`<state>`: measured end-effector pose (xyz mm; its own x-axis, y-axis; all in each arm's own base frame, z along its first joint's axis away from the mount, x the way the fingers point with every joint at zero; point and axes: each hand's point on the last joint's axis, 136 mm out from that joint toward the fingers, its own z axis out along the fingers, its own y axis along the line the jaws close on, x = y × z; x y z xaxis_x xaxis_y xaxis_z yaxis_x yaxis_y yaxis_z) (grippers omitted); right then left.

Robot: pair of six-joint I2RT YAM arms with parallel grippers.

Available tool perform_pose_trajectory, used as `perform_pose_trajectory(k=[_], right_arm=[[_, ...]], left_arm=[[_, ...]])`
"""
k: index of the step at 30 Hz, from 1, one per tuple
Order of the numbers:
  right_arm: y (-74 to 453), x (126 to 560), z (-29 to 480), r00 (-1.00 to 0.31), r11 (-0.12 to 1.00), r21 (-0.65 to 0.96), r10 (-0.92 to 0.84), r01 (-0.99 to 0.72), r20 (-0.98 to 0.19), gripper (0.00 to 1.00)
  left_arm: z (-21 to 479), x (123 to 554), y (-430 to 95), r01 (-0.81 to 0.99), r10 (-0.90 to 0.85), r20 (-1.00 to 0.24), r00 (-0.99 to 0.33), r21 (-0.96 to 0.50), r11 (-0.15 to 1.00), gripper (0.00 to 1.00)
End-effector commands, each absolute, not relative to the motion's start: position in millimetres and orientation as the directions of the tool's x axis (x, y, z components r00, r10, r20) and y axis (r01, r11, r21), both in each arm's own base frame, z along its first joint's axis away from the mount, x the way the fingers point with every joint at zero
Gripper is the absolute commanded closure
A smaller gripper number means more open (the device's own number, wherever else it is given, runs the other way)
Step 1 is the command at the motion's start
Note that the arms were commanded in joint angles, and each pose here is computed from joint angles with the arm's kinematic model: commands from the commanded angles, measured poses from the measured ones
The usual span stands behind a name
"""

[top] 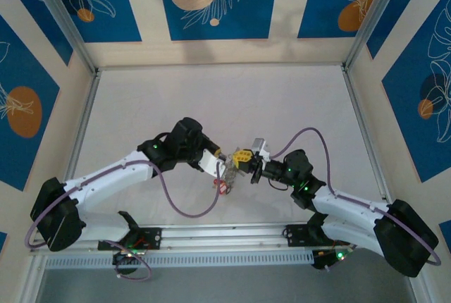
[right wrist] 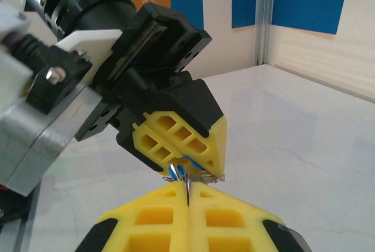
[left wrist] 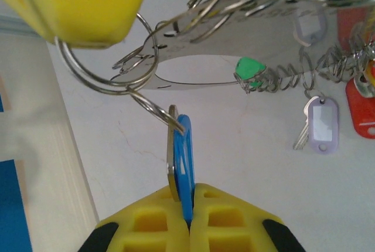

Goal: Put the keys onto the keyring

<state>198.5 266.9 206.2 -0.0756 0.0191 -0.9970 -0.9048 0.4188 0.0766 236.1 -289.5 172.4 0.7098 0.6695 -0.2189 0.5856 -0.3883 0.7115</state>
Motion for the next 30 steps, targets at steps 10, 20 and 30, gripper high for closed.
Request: perform_pose_trajectory(k=[10, 20, 30], right_arm=[[261.9, 216.1, 229.3, -0.087, 0.491, 0.146, 0.142, -0.859, -0.986, 1.00], [268.7, 215.9, 230.6, -0.104, 0.495, 0.164, 0.146, -0.853, -0.984, 1.00], [258.4, 220.5, 234.8, -0.091, 0.548, 0.182, 0.189, -0.816, -0.978, 1.00]], left_arm=[[171.1, 234.3, -284.2, 0.430, 0.630, 0.023, 0.776, 0.711, -0.556, 1.00], [170.9, 227.3, -296.6, 0.363, 0.592, 0.099, 0.800, 0.706, -0.608, 1.00], [142.1, 223.2, -287.5, 0.359, 0.594, 0.133, 0.793, 0.685, -0.633, 1.00]])
